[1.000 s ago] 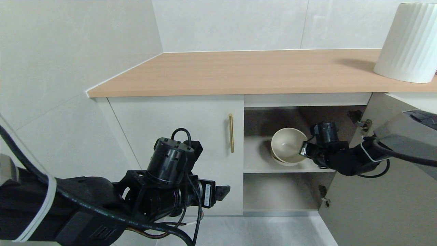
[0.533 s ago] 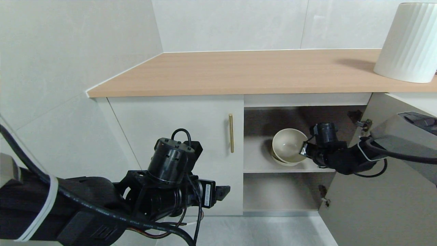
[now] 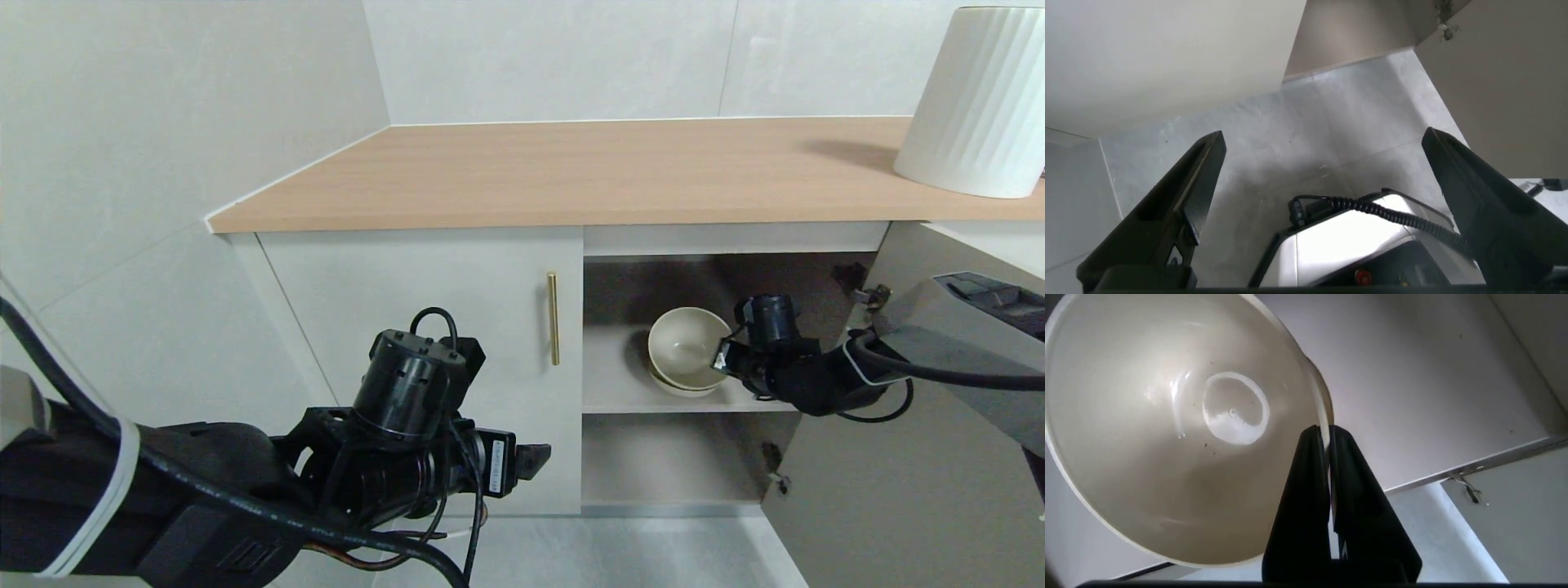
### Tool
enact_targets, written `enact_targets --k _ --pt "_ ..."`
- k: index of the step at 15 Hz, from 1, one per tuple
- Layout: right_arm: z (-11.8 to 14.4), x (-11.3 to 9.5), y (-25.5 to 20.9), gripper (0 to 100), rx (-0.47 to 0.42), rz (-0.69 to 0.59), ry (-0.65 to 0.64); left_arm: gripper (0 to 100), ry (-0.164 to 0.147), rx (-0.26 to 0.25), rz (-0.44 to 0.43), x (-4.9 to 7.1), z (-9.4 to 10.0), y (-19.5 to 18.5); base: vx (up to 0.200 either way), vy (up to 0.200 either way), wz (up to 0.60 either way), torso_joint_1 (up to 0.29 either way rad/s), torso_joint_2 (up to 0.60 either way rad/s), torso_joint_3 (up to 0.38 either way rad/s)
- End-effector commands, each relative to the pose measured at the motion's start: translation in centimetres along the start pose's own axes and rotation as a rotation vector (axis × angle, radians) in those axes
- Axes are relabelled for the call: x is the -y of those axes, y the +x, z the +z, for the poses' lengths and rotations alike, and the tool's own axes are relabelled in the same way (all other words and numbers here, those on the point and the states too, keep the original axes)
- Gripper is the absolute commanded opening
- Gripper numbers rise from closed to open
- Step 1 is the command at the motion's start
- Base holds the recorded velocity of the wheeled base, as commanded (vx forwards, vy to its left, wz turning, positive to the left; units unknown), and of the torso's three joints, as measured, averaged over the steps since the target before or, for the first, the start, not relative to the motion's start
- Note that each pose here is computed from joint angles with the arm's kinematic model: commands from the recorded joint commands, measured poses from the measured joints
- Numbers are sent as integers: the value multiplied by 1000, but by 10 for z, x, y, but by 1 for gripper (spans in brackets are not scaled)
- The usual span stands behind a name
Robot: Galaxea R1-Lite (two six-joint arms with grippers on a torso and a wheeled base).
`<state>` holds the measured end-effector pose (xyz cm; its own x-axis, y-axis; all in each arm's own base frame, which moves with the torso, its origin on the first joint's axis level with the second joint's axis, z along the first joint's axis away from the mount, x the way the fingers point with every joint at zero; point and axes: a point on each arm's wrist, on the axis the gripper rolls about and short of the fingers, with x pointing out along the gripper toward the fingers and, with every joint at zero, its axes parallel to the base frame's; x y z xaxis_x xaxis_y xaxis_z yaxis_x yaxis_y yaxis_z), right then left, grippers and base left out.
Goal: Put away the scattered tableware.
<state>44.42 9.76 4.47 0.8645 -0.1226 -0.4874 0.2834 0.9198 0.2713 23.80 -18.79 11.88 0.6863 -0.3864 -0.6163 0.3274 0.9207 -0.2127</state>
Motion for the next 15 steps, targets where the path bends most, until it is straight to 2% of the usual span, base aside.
enact_targets --k 1,9,12,14,15 --pt "0 -1 1 100 1 2 0 100 0 -2 1 0 0 1 0 0 0 0 0 0" --pt "2 -4 -4 100 5 12 7 100 -4 4 0 0 1 0 0 0 0 0 0 0" --pt "12 1 -42 100 -9 36 1 100 -46 74 -7 -5 13 -12 0 0 0 0 0 0" --pt "16 0 -90 100 -49 110 -26 100 -64 118 -4 -11 20 -28 0 0 0 0 0 0" --pt "16 0 -117 100 -72 151 -50 100 -78 141 5 -19 19 -40 0 0 0 0 0 0"
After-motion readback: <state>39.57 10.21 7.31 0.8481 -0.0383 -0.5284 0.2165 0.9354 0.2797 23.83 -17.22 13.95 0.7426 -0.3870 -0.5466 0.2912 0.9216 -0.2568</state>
